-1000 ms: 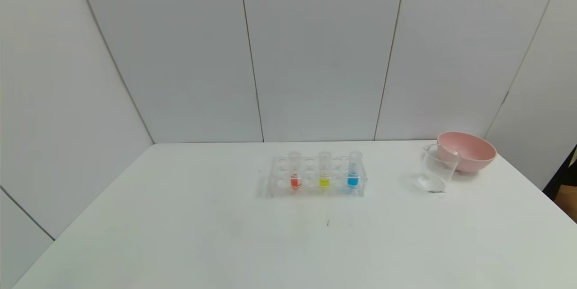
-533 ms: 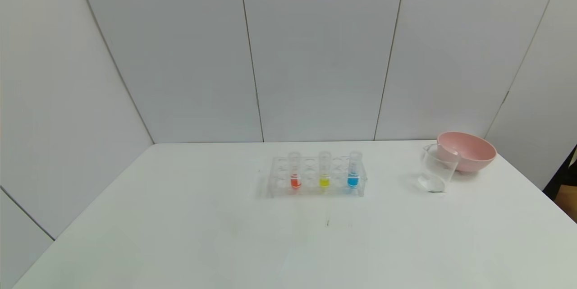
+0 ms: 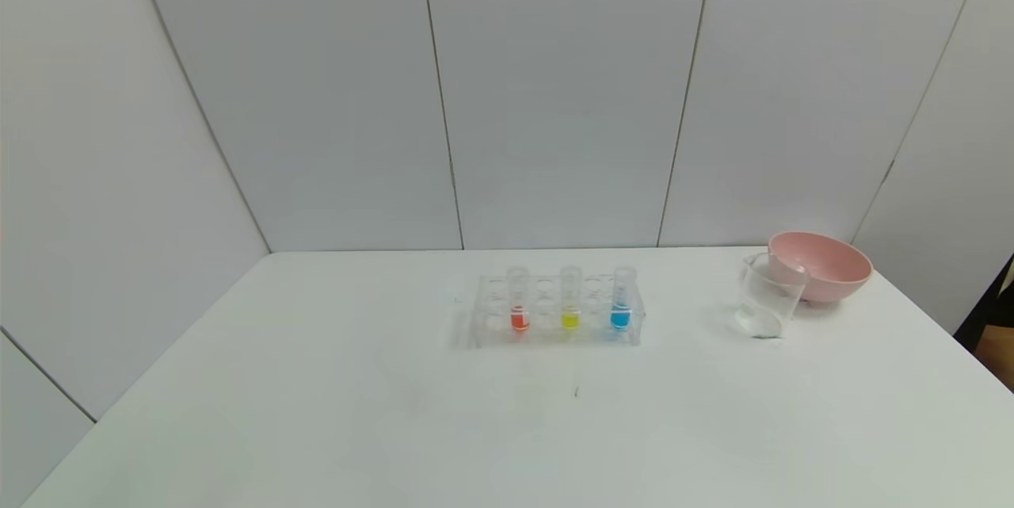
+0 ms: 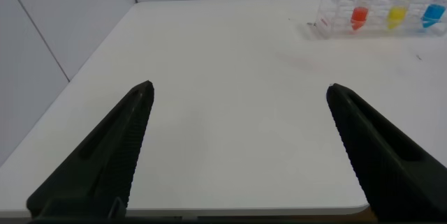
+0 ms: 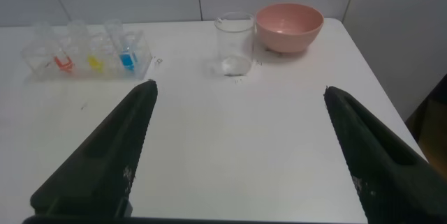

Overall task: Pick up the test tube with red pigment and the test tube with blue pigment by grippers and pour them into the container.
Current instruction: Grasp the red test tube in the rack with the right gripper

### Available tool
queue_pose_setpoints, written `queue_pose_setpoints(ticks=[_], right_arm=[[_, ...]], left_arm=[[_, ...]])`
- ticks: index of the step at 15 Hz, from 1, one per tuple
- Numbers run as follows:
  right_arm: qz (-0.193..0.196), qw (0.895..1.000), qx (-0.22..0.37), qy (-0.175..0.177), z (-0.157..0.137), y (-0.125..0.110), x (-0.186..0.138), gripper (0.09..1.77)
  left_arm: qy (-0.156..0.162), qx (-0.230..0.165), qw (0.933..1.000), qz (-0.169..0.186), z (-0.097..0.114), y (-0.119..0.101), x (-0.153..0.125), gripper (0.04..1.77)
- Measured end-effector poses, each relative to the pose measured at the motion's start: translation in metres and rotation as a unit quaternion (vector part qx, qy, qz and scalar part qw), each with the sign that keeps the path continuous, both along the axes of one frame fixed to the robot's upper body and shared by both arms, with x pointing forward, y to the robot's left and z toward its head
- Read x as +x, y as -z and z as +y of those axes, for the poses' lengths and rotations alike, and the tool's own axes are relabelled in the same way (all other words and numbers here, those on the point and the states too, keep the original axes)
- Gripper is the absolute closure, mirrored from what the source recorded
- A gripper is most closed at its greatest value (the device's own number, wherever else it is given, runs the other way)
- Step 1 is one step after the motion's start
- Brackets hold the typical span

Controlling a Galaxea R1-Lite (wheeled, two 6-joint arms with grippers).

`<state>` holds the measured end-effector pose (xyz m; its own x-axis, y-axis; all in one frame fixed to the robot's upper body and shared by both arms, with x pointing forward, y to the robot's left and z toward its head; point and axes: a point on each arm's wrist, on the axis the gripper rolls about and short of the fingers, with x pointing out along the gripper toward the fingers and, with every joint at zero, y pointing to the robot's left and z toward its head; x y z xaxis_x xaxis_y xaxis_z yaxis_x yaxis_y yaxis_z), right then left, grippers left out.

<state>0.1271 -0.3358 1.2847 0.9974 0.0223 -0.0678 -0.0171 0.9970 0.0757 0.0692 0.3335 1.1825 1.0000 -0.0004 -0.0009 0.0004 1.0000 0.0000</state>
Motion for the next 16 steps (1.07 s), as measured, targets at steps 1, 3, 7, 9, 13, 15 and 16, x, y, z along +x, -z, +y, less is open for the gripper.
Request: queue_pose_setpoints(ticks=[1,3,7,9,13,15,16], right_arm=[[0.005,1.000,0.001,0.000,0.000,-0.007,0.020,0.15],[0.017,1.000,0.003,-0.006,0.003,-0.011,0.061,0.15],[0.062,0.997,-0.002,-0.048,0.042,0.010,0.109,0.15],[0.075,0.995,-0.008,-0.066,0.076,0.019,0.115,0.15],[0.092,0.989,-0.013,-0.116,0.152,0.028,0.118,0.15],[0.098,0.985,-0.006,-0.142,0.186,0.032,0.117,0.15],[0.099,0.983,-0.004,-0.152,0.202,0.034,0.119,0.15]], left_arm=[[0.000,0.000,1.0000,0.000,0.000,0.000,0.000,0.05],[0.000,0.000,1.0000,0.000,0.000,0.000,0.000,0.05],[0.000,0.000,1.0000,0.000,0.000,0.000,0.000,0.05],[0.000,0.000,1.0000,0.000,0.000,0.000,0.000,0.05],[0.000,0.000,1.0000,0.000,0.000,0.000,0.000,0.05],[0.000,0.000,1.0000,0.000,0.000,0.000,0.000,0.05],[0.000,0.000,1.0000,0.000,0.000,0.000,0.000,0.05]])
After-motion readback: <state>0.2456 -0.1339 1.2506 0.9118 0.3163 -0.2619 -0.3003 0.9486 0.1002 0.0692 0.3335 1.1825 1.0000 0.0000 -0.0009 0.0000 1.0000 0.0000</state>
